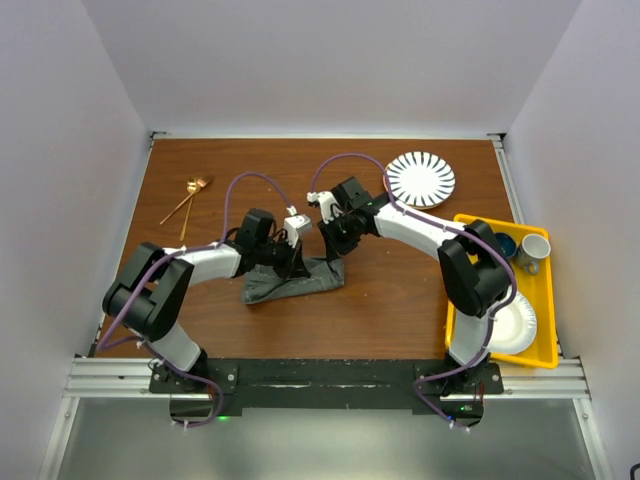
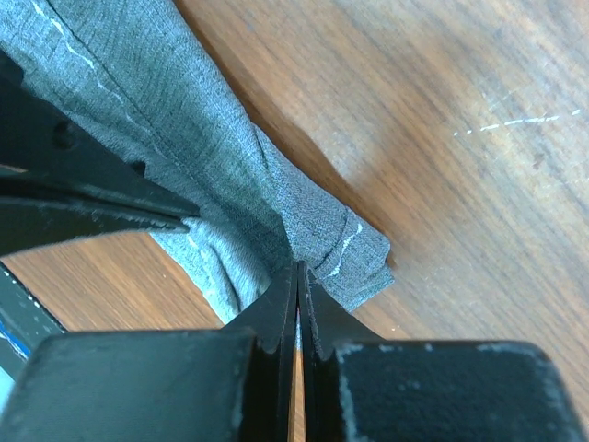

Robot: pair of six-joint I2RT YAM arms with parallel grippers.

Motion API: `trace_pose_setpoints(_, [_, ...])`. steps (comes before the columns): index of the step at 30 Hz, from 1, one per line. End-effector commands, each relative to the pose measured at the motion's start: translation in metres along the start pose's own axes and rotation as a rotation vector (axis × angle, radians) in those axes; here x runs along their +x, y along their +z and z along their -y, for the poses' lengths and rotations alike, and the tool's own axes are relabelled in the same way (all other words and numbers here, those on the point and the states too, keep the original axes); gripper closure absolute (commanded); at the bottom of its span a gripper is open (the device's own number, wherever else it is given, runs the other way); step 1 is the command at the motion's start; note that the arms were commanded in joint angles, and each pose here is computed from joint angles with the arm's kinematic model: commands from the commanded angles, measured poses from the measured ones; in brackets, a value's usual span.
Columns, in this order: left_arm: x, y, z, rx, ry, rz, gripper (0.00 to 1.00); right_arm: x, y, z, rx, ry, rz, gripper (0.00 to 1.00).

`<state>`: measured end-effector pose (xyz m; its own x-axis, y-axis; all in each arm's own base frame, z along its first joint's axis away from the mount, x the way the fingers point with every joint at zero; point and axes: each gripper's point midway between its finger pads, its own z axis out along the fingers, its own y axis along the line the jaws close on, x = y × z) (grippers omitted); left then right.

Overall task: Fold the napkin into a case and place the utensils inside
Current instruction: Stuff the top corner of the smaller-rectangle-folded napkin into the folded napkin.

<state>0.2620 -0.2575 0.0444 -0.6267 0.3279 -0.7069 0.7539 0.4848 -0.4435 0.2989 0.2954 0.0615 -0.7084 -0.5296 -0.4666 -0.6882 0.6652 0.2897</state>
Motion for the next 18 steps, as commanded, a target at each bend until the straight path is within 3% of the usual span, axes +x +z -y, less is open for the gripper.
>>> trace_pose_setpoints(1, [0.009, 0.003, -0.001, 0.016, -0.097, -0.022, 1.0, -0.019, -0.022, -0.01, -0.007, -0.027, 0.099, 1.0])
trace_pose_setpoints(9, [0.016, 0.007, -0.015, 0.002, -0.24, -0.062, 1.0, -0.02, -0.029, -0.015, -0.024, -0.044, 0.133, 1.0])
trace_pose_setpoints(18, [-0.01, 0.014, -0.011, 0.042, -0.312, -0.063, 1.0, -0.017, -0.026, -0.016, -0.039, -0.102, 0.136, 1.0])
